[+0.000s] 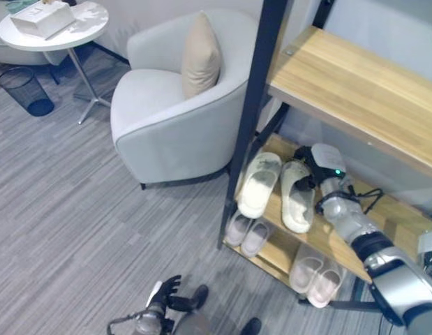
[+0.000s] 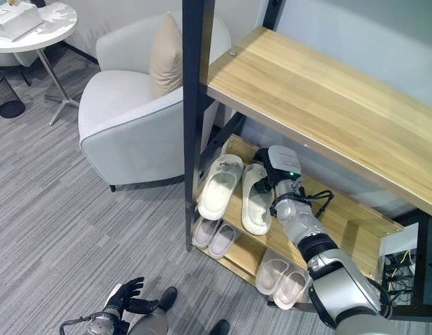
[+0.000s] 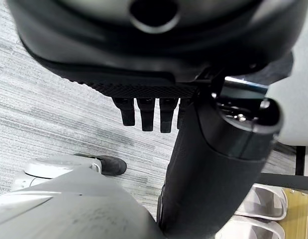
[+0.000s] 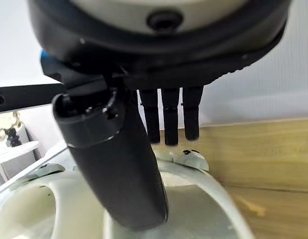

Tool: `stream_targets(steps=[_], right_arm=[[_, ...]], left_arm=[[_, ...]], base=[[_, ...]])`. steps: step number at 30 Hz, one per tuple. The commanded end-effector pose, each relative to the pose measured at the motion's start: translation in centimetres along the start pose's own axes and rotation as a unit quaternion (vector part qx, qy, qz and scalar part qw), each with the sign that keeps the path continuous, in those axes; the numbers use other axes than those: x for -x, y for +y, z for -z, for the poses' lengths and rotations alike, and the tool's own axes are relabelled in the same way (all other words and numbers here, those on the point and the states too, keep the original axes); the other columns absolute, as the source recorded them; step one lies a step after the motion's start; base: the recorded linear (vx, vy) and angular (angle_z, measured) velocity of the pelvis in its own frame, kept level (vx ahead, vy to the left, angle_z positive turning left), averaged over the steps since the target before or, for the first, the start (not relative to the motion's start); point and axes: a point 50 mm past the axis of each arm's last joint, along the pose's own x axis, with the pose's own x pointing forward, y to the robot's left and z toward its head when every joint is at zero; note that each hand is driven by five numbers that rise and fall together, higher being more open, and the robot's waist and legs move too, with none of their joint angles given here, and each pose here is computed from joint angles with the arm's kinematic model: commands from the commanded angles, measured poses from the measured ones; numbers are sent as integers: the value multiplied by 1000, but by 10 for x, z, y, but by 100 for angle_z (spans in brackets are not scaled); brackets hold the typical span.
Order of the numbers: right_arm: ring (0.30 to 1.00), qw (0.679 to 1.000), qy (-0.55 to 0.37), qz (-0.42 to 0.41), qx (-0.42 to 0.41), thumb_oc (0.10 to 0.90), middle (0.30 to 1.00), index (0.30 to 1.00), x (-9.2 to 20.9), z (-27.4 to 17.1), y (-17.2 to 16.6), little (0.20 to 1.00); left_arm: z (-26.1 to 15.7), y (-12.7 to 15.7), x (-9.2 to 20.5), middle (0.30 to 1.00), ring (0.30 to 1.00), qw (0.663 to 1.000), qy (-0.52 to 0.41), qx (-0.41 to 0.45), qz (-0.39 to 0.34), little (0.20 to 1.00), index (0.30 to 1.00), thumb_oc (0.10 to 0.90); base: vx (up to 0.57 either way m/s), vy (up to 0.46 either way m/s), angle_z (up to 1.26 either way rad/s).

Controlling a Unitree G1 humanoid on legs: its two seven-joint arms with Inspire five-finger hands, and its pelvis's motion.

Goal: Arrange the slippers neatly on the shoe rack.

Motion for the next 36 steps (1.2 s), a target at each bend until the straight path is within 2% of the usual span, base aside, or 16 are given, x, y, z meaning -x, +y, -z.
stream_targets(steps=[1,25,26,28,31,32,33,36], right_arm=[[900,989,-62,134,-7,800,900,900,-25,-28,-71,900],[900,986,-112,107,-58,800,900,900,26,-16,-56,900],[900,982,-103,123,-97,800,900,900,34,-10,-56,900],[900,980,-96,127,-121,800,900,900,37,-8,-55,900],[900,961,-57,126,-240,800,900,900,50,1,-38,900],[900,933,-31,110,-341,800,900,900,55,3,-23,900],[900,932,-31,109,-343,800,900,900,55,4,-23,900],[900,887,-3,86,-454,800,900,900,64,6,-6,900]], left_arm=[[17,-27,6,900,900,999,33,-13,34,900,900,800],[29,-27,10,900,900,998,56,8,32,900,900,800],[29,-27,10,900,900,998,58,9,31,900,900,800],[29,-27,10,900,900,998,59,8,32,900,900,800],[32,-28,11,900,900,997,66,1,35,900,900,800],[34,-29,11,900,900,997,71,-1,37,900,900,800],[34,-29,11,900,900,997,72,-2,37,900,900,800],[36,-29,12,900,900,996,79,-1,38,900,900,800]], base=[[0,0,0],[-1,-3,-3],[0,0,0],[0,0,0],[0,0,0],[0,0,0],[-14,4,-4],[-1,4,-3]])
